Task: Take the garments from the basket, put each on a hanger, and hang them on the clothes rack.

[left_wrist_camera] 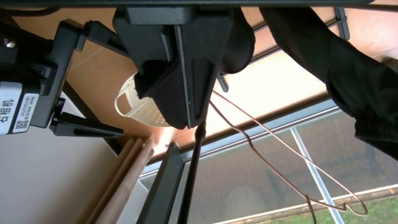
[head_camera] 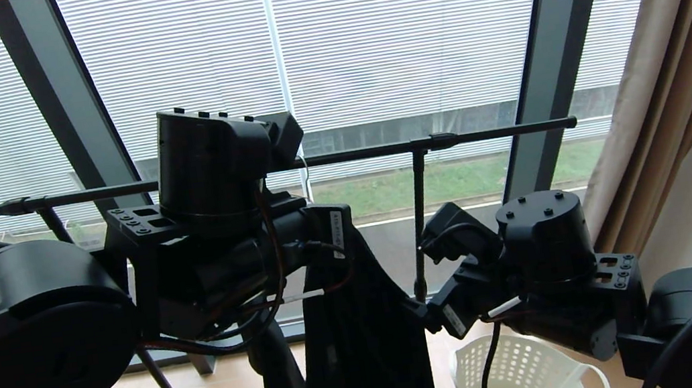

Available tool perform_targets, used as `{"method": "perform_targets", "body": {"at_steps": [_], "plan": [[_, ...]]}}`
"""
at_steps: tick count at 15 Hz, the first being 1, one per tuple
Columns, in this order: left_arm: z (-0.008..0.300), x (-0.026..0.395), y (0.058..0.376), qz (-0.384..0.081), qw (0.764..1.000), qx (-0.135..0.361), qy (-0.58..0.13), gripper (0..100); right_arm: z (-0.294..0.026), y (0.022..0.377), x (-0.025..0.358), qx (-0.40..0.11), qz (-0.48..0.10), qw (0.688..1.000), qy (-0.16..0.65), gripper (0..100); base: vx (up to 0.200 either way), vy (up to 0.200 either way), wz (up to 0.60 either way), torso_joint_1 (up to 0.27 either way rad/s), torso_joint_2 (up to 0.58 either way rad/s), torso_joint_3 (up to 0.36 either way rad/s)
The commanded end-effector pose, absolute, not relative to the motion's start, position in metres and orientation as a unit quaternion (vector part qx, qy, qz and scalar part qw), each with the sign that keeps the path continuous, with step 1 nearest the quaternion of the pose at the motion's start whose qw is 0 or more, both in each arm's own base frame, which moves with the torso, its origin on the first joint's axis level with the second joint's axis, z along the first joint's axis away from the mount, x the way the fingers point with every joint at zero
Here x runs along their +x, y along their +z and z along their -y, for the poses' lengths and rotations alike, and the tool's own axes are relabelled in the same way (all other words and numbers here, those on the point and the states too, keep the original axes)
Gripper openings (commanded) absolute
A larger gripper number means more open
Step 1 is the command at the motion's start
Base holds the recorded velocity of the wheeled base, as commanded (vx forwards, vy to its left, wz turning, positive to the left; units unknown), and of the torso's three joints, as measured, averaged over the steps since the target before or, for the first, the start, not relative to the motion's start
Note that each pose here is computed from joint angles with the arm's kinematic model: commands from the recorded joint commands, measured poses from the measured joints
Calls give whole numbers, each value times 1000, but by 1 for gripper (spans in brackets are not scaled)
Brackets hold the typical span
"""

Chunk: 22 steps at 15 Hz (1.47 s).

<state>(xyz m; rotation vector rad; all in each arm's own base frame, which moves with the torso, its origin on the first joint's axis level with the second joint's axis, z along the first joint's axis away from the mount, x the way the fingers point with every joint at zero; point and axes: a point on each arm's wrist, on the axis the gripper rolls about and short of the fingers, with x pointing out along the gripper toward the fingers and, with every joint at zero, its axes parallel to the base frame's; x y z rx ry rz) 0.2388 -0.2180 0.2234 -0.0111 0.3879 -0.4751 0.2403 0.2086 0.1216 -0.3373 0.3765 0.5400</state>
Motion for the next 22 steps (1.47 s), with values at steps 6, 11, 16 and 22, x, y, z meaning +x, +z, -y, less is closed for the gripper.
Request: {"method": "perform_targets", "body": {"at_steps": [6,11,16,22], "plan": [[216,236,221,-196,952,-2,-237,0,-212,122,251,-159,-180,935,259,0,0,0,0,0,0,0],[199,225,212,-215,937,18,-275,0,-204,133,267,-147,-164,949,227,0,0,0,0,0,0,0],[165,233,186,-260,919,47,-294,0,-186,173,274,-112,-115,971,178,0,0,0,0,0,0,0],[155,237,185,-260,913,45,-311,0,-184,191,255,-117,-107,971,180,0,0,0,0,0,0,0]]}}
